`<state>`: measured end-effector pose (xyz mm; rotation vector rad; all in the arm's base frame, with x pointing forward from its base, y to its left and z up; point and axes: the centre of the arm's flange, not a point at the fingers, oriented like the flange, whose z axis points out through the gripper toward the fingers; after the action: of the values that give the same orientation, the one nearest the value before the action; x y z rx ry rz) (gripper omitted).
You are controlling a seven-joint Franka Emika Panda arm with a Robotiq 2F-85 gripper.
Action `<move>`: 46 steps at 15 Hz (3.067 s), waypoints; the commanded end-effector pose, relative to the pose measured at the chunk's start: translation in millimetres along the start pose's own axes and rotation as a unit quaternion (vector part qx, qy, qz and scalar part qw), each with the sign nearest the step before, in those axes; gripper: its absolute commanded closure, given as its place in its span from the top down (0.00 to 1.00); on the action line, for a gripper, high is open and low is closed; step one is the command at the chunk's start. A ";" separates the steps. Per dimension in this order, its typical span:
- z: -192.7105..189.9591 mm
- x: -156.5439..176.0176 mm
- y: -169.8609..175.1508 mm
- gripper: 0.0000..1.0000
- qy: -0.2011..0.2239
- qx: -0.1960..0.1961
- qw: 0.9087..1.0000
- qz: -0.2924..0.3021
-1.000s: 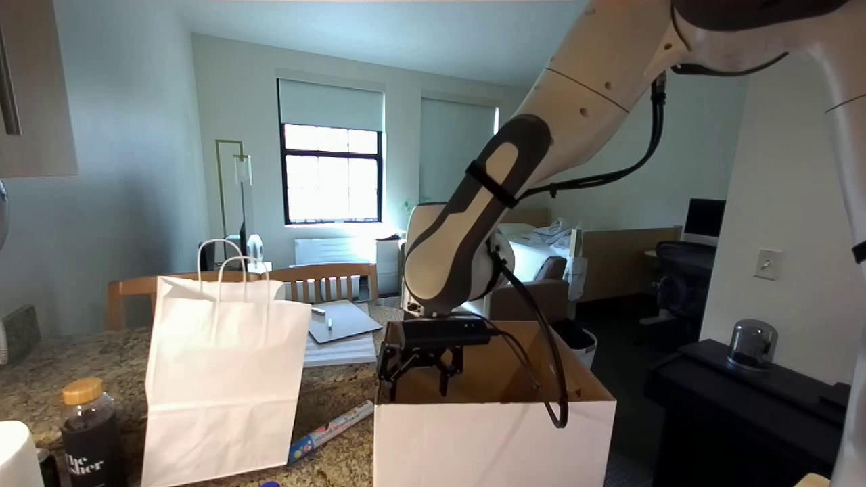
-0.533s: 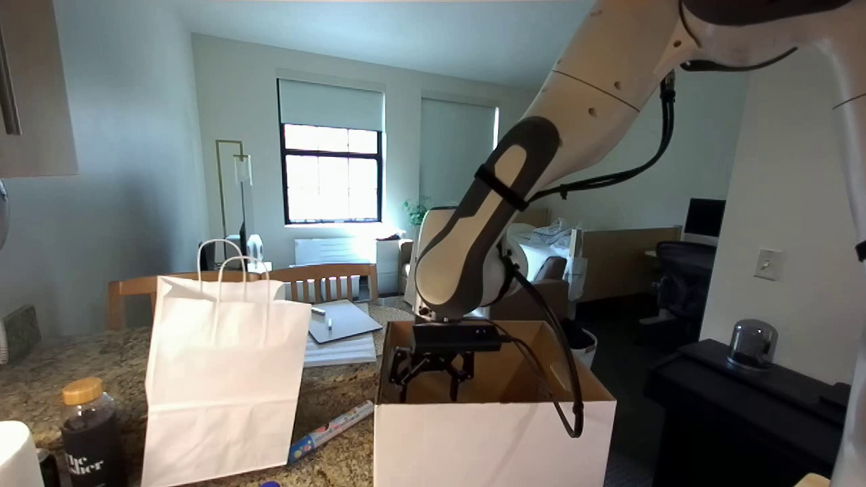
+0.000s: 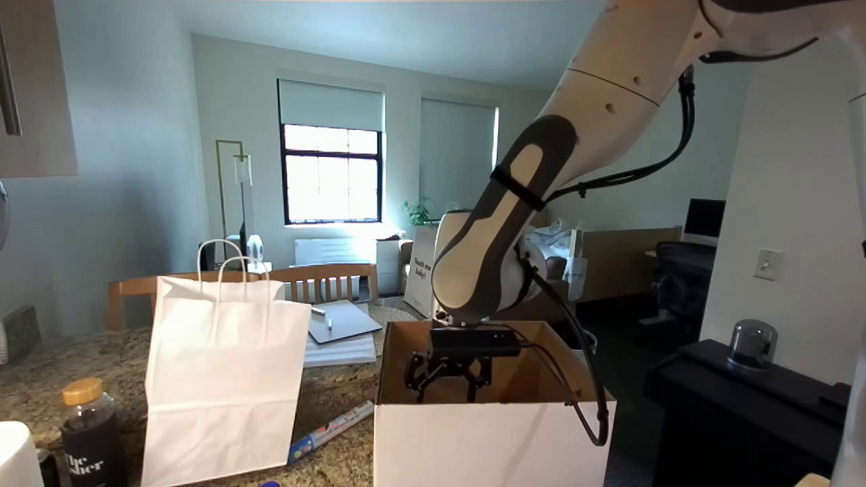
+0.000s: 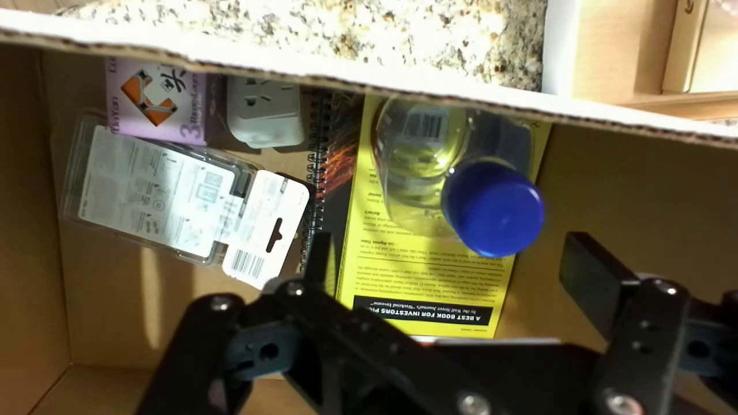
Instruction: Remove two bottles from the box
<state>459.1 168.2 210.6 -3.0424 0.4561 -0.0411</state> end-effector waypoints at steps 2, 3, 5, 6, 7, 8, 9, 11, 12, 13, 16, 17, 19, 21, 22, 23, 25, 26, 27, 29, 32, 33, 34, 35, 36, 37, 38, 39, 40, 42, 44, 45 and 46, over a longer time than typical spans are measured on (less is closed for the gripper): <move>-3.8 -11.7 6.6 1.00 -0.014 0.002 1.000 -0.016; -3.0 -13.1 7.0 1.00 -0.015 0.000 1.000 -0.010; -2.0 -16.5 8.8 1.00 -0.021 0.000 1.000 -0.002; -1.2 -17.2 9.1 1.00 -0.023 -0.001 1.000 0.002; -0.3 -17.7 8.9 1.00 -0.025 0.000 1.000 0.004; 0.3 -18.0 9.0 1.00 -0.026 0.000 1.000 0.005; 0.9 -18.1 9.0 1.00 -0.027 0.000 1.000 0.007; 3.2 -16.5 9.2 1.00 -0.030 0.002 1.000 0.007; 3.5 -16.2 9.5 1.00 -0.032 0.004 0.999 0.007; 4.1 -15.7 9.6 1.00 -0.032 0.005 0.999 0.010; 6.8 -13.6 9.8 1.00 -0.035 0.008 0.999 0.014; 6.9 -13.3 10.1 1.00 -0.036 0.010 0.999 0.014; 6.8 -12.5 10.1 1.00 -0.038 0.011 0.999 0.013; 6.7 -12.4 9.8 1.00 -0.039 0.012 0.999 0.013; 6.7 -12.4 9.3 1.00 -0.039 0.013 0.999 0.012; 6.5 -12.8 8.1 1.00 -0.038 0.013 0.999 0.010; 6.3 -13.2 6.6 1.00 -0.037 0.013 0.999 0.008; 6.3 -13.5 5.6 1.00 -0.037 0.013 0.999 0.007; 6.2 -14.0 4.7 1.00 -0.037 0.013 0.999 0.007; 6.2 -14.7 3.4 1.00 -0.036 0.013 0.999 0.005; 6.3 -15.8 1.9 1.00 -0.037 0.014 0.999 0.003; 6.4 -16.2 1.4 1.00 -0.037 0.015 0.999 0.001; 6.6 -16.6 0.2 1.00 -0.038 0.016 0.999 -0.002; 6.7 -17.0 -0.8 1.00 -0.038 0.018 0.999 -0.004; 6.7 -17.3 -2.5 1.00 -0.038 0.020 0.999 -0.009; 6.8 -17.0 -4.1 1.00 -0.037 0.021 0.999 -0.011; 6.8 -16.2 -5.5 1.00 -0.037 0.023 0.999 -0.014; 7.1 -15.5 -6.5 1.00 -0.037 0.025 0.999 -0.016; 7.9 -14.4 -7.4 1.00 -0.037 0.026 0.999 -0.018; 9.8 -12.7 -7.8 1.00 -0.038 0.029 0.999 -0.022; 12.6 -11.4 -8.0 1.00 -0.039 0.031 0.998 -0.028; 14.3 -10.6 -8.0 1.00 -0.039 0.031 0.998 -0.030; 16.0 -10.0 -8.0 1.00 -0.040 0.031 0.998 -0.031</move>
<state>448.9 184.2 201.9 -3.0011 0.3825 0.0534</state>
